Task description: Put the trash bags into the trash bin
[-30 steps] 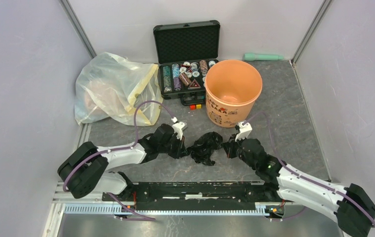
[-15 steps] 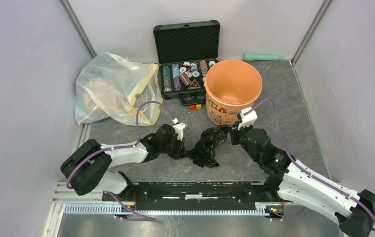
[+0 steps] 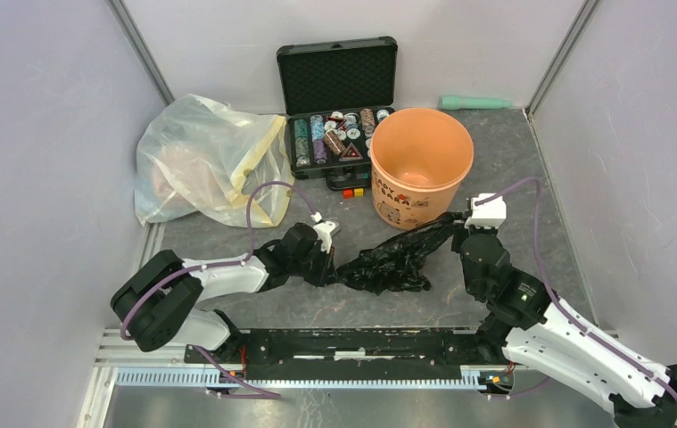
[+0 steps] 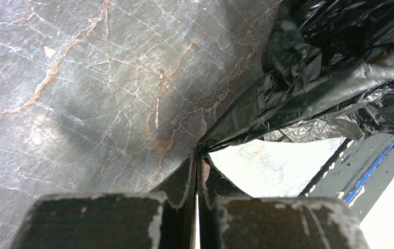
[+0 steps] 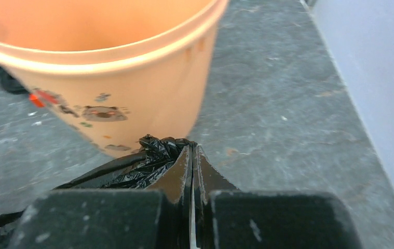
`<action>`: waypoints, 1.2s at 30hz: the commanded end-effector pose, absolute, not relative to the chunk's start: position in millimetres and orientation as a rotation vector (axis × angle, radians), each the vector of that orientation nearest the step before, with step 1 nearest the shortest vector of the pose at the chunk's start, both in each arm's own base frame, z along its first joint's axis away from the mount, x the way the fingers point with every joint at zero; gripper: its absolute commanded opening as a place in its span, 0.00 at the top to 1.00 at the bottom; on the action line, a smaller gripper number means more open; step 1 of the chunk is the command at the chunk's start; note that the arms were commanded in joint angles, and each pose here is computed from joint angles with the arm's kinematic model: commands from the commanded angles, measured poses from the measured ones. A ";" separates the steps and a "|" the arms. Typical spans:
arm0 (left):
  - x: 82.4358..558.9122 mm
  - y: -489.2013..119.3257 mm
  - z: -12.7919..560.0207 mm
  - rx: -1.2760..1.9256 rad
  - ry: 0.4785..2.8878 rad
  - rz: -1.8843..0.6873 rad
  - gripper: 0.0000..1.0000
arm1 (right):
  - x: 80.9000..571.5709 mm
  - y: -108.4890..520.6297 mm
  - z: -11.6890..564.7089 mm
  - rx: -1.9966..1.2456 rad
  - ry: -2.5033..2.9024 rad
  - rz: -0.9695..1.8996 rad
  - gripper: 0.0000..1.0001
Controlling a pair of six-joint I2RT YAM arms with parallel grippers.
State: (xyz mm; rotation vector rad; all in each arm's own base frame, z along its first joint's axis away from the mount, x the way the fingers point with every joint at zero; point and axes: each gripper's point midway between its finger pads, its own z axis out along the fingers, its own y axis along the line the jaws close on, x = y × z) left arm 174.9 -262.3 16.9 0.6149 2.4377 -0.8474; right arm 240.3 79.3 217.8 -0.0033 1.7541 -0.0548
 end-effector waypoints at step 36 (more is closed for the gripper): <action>175.5 -222.3 91.3 0.182 2.378 -0.787 0.98 | 175.7 193.1 190.4 -0.582 1.879 0.625 0.27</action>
